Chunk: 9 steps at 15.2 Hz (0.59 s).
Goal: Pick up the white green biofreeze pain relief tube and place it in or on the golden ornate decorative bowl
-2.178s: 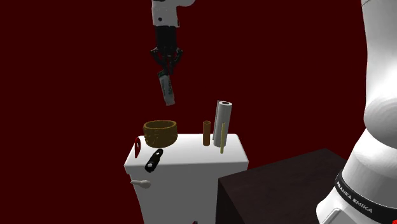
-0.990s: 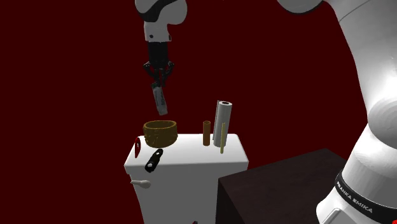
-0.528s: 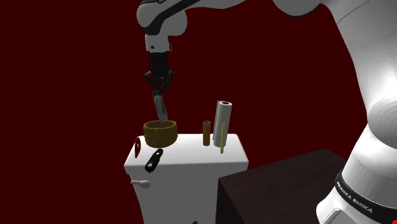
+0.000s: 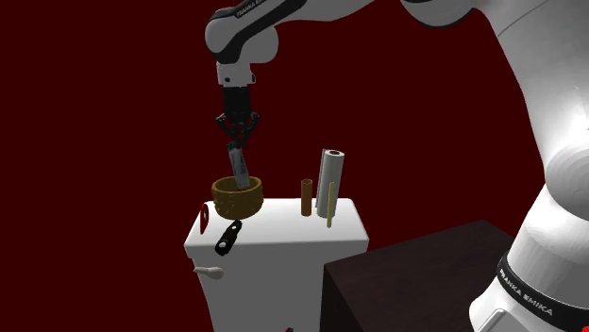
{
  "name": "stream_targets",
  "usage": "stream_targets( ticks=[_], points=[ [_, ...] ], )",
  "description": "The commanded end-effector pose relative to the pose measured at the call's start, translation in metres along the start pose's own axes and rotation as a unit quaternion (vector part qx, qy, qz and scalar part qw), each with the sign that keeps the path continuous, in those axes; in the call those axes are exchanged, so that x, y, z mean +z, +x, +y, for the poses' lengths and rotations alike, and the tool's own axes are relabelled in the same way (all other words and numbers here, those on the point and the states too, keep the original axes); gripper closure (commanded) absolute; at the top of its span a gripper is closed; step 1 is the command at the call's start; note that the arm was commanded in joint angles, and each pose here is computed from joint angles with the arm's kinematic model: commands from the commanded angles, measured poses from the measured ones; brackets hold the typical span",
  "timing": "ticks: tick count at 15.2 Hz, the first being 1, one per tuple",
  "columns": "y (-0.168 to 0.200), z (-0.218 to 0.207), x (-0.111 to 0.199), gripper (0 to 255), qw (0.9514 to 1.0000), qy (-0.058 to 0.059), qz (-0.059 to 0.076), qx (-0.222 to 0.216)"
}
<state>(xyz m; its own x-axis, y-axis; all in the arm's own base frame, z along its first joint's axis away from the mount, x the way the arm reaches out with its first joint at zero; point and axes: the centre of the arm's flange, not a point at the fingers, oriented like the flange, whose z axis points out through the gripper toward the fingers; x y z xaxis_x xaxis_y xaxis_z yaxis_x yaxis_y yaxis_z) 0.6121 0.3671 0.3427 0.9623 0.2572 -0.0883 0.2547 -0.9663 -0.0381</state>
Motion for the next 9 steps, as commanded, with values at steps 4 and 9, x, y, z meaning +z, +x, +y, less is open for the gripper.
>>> stream_targets(
  ticks=[4, 9],
  points=[
    [-0.0001, -0.0003, 0.0025, 0, 1.0, 0.0, -0.003, 0.0],
    [0.0, 0.0, 0.0026, 0, 1.0, 0.0, -0.003, 0.0]
  ],
)
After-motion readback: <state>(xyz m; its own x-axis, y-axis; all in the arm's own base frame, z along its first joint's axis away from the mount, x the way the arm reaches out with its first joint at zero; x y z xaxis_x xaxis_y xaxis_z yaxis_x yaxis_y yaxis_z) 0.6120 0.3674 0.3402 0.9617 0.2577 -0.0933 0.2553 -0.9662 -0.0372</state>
